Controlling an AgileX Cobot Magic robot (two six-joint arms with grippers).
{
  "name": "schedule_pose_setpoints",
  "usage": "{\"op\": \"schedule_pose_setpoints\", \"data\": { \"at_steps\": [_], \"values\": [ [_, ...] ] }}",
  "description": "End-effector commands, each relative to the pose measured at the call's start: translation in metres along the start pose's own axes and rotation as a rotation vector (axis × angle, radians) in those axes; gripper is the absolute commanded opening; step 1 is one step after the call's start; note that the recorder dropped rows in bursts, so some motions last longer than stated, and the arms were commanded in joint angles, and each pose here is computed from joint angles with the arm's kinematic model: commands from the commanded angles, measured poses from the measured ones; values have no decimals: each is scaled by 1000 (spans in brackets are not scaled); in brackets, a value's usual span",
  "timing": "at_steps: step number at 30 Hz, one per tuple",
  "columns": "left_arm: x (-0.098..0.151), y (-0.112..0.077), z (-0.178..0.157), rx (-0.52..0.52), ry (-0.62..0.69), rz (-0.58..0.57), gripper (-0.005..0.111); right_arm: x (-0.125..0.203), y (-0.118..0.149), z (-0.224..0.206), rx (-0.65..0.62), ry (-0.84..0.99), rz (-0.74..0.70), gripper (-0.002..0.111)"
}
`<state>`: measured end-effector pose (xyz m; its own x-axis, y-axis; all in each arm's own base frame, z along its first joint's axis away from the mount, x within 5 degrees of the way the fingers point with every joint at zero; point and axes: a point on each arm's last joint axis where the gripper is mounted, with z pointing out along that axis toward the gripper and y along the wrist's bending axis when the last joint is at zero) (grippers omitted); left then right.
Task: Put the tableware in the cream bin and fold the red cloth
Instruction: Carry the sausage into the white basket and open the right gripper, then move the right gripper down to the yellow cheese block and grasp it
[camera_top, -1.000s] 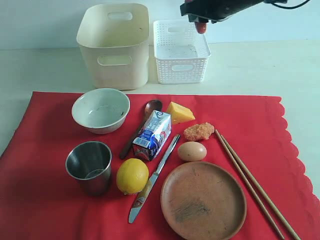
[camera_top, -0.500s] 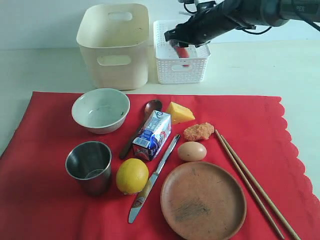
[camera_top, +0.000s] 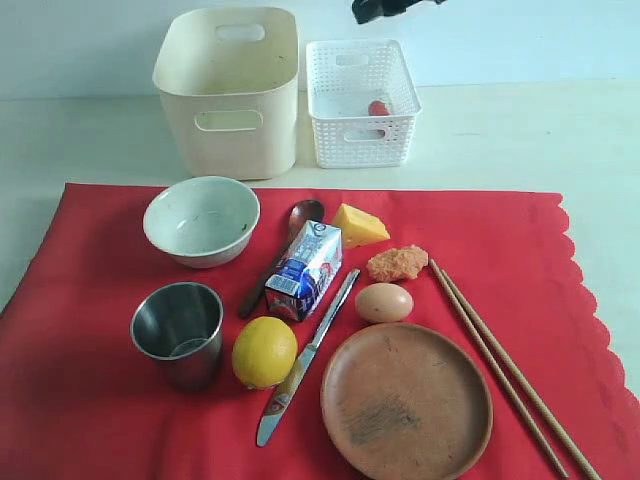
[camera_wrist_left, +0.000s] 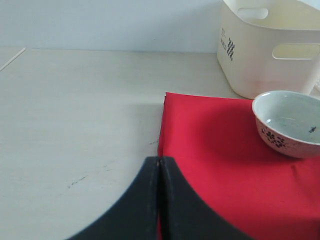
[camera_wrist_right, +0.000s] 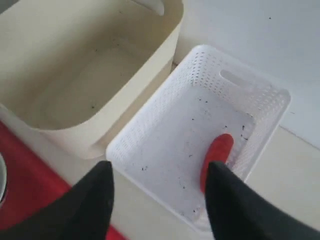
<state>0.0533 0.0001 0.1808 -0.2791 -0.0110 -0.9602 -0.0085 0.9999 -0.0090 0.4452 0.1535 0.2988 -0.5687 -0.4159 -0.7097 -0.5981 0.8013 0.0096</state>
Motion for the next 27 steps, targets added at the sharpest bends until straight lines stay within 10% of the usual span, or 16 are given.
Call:
{"op": "schedule_pose_setpoints", "data": {
  "at_steps": [1, 7, 27],
  "values": [
    [-1, 0, 0, -3, -17, 4, 0, -9, 11, -47, -19, 36, -58, 28],
    [-1, 0, 0, -3, -17, 4, 0, -3, 23, -79, -46, 71, -68, 0],
    [-1, 0, 0, -3, -17, 4, 0, 106, 54, -19, -361, 187, -348, 0]
  ]
}}
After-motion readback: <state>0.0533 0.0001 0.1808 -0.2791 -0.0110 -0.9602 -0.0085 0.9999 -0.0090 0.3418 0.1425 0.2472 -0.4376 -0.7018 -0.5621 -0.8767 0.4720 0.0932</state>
